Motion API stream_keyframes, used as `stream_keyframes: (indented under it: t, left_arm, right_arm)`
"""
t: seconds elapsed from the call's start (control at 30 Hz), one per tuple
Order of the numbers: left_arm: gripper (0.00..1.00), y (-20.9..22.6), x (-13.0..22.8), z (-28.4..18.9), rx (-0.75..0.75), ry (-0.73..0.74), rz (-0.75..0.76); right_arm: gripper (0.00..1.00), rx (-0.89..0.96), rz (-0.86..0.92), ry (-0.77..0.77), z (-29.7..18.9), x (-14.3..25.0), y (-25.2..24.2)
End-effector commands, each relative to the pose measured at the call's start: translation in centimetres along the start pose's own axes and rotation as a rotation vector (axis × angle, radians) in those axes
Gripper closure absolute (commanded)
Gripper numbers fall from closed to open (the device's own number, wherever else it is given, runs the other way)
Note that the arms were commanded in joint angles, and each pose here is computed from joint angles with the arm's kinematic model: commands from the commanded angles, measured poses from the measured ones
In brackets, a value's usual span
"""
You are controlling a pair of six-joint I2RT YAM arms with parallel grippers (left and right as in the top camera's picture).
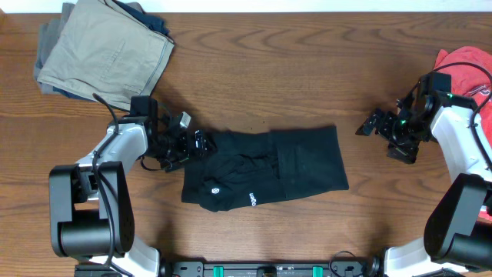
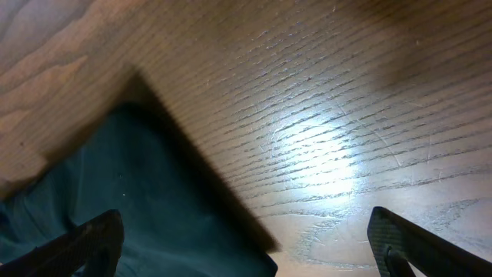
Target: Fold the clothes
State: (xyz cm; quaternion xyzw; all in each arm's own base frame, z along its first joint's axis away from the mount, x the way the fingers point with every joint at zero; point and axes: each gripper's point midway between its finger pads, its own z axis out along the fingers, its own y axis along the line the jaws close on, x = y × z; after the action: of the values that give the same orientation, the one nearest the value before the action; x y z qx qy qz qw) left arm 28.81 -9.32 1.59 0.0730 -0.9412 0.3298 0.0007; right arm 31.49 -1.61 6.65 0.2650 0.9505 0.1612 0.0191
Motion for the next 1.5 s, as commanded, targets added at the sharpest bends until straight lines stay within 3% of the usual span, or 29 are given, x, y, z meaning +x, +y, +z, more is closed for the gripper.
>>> stream_keyframes:
  t: [0.0, 0.13, 0.3, 0.37, 0.43, 0.6, 1.07, 1.27, 1.47]
  left_arm:
    - [0.04, 6.3, 6.7, 3.5, -0.208, 0.222, -0.129]
    - [0.05, 6.5, 6.9, 3.4, -0.224, 0.230, -0.132]
    - [0.31, 7.1, 7.0, 3.2, -0.258, 0.231, -0.135]
    - [0.36, 7.7, 7.1, 3.0, -0.298, 0.228, -0.155]
    - [0.46, 8.1, 7.1, 2.9, -0.324, 0.224, -0.170]
    - [0.92, 8.3, 7.1, 2.8, -0.343, 0.222, -0.199]
    - [0.94, 11.3, 7.0, -1.1, -0.648, 0.224, -0.317]
    - [0.94, 9.7, 4.5, -5.2, -0.742, 0.216, -0.319]
    - [0.94, 6.2, 2.4, -9.2, -0.733, 0.160, -0.300]
  right_arm:
    - [0.01, -0.009, -0.019, -0.032, -0.9, -0.5, 0.3]
    - [0.01, -0.009, -0.019, -0.032, -0.9, -0.5, 0.3]
    - [0.01, -0.010, -0.019, -0.032, -0.9, -0.5, 0.3]
    - [0.01, -0.009, -0.019, -0.032, -0.9, -0.5, 0.3]
    - [0.01, -0.010, -0.019, -0.032, -0.9, -0.5, 0.3]
    - [0.01, -0.009, -0.019, -0.032, -0.9, -0.5, 0.3]
    - [0.01, -0.009, -0.019, -0.032, -0.9, -0.5, 0.3]
    - [0.01, -0.009, -0.019, -0.032, -0.9, -0.5, 0.3]
    - [0.01, -0.009, -0.019, -0.032, -0.9, -0.5, 0.3]
